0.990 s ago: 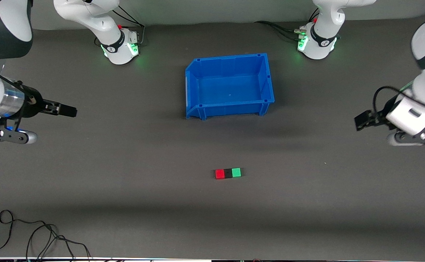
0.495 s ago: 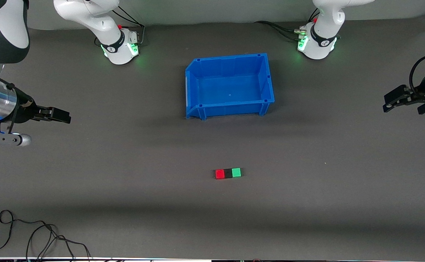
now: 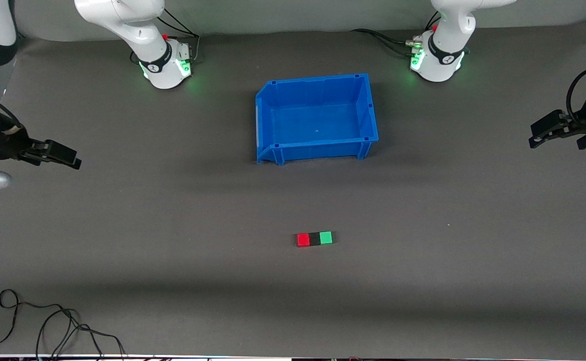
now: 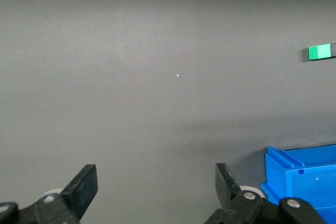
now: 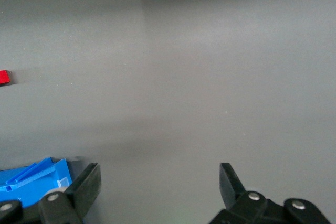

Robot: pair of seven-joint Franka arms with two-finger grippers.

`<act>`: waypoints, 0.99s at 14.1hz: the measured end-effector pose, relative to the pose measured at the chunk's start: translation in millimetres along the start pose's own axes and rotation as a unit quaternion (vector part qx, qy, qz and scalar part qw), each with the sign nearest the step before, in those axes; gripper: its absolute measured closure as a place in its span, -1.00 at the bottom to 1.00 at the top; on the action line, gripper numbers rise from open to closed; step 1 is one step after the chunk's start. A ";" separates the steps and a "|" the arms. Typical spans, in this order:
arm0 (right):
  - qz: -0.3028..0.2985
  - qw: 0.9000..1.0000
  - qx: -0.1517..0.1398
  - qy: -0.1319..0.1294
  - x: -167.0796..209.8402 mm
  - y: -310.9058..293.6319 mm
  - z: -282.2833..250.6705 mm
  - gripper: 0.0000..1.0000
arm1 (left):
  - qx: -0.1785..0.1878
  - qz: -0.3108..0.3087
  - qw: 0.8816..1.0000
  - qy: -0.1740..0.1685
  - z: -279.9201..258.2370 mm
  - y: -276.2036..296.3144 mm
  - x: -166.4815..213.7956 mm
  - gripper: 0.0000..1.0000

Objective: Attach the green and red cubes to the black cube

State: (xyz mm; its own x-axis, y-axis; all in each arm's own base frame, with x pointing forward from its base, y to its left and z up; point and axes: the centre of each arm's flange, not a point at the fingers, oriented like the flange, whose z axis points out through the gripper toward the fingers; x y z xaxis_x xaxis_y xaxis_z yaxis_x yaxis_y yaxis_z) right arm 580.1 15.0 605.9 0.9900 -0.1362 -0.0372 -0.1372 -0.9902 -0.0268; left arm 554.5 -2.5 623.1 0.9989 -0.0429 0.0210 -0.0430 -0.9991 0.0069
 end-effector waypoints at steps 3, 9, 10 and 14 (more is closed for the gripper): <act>-0.002 1.000 -0.004 0.017 -3.7 4.5 -13.1 -1.00 | 0.007 0.003 1.000 -0.008 0.6 1.2 6.0 -1.00; 0.000 0.999 -0.003 0.044 -20.0 11.2 -43.1 -1.00 | 0.008 0.006 1.000 -0.019 8.9 4.3 10.6 -1.00; -0.003 0.999 -0.003 0.045 -21.0 10.9 -44.6 -1.00 | 0.008 0.006 1.000 -0.021 10.0 4.3 11.0 -1.00; -0.058 0.997 -0.005 0.042 -20.7 10.8 -42.1 -1.00 | 0.008 0.006 1.000 -0.023 11.9 5.5 11.5 -1.00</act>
State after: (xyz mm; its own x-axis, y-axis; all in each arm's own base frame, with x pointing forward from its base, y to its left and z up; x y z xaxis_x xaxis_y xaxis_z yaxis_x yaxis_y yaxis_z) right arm 559.5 5.7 648.4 0.9985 -0.0225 0.0502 -0.0218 -0.9996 -0.0152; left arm 566.0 -8.6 611.5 0.9982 -0.0551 -0.0255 -0.0553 -0.9984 -0.0089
